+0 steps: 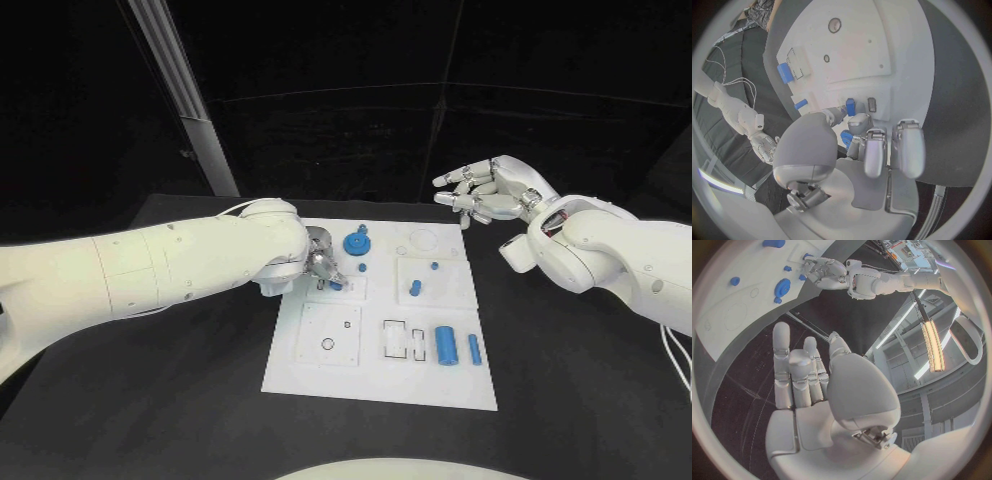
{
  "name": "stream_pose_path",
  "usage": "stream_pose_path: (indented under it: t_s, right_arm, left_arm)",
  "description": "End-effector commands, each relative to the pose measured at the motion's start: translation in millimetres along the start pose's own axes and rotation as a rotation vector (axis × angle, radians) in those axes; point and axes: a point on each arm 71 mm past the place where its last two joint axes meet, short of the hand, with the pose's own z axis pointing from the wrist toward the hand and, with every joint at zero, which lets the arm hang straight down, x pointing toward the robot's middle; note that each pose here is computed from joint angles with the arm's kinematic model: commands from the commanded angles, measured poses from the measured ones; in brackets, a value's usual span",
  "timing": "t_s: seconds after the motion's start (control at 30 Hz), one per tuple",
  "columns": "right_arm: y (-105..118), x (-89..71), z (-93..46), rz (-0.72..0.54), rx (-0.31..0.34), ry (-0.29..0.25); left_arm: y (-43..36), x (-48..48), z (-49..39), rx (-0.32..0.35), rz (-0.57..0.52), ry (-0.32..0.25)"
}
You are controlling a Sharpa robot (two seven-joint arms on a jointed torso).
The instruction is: Assemble the parts on the task board
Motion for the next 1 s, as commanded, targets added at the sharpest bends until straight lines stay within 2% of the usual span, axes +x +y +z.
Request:
stream_pose_path:
  t_s: [0.03,1.0]
  right_arm:
    - [2.1,-0.5,0.5,-0.004,-0.015,-0.005]
    - [0.4,-0.2,-0.5,-0.019,0.000,0.020]
  left_arm:
    - [1.9,3.3,0.8,-0.020,0.025,0.021]
    - [-2.4,0.5,6.1,-0.030,0.030,0.020]
